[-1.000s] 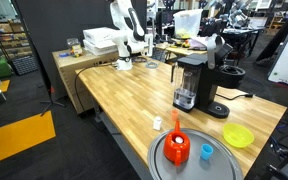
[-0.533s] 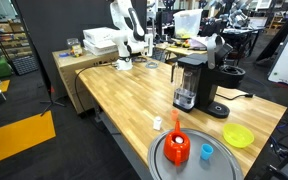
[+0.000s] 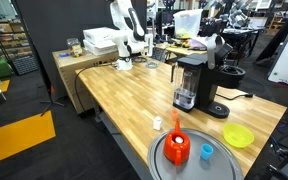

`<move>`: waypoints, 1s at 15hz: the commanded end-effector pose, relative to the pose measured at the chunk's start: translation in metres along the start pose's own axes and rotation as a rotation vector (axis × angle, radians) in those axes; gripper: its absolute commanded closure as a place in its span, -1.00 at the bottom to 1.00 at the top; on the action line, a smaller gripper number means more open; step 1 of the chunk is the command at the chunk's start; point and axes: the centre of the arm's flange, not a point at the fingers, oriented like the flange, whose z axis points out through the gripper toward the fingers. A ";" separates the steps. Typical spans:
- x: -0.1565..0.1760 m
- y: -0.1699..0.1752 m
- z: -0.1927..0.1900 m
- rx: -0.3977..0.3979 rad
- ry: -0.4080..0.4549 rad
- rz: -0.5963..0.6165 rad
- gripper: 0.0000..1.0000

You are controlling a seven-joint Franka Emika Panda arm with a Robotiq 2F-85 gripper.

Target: Put the blue cup inside the yellow bowl

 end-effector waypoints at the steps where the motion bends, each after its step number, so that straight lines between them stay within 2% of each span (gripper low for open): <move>1: 0.008 -0.013 0.000 -0.007 0.003 -0.045 -1.00; 5: 0.012 -0.028 0.002 -0.032 0.002 -0.078 -1.00; 15: 0.005 -0.021 -0.002 -0.025 -0.001 -0.054 -1.00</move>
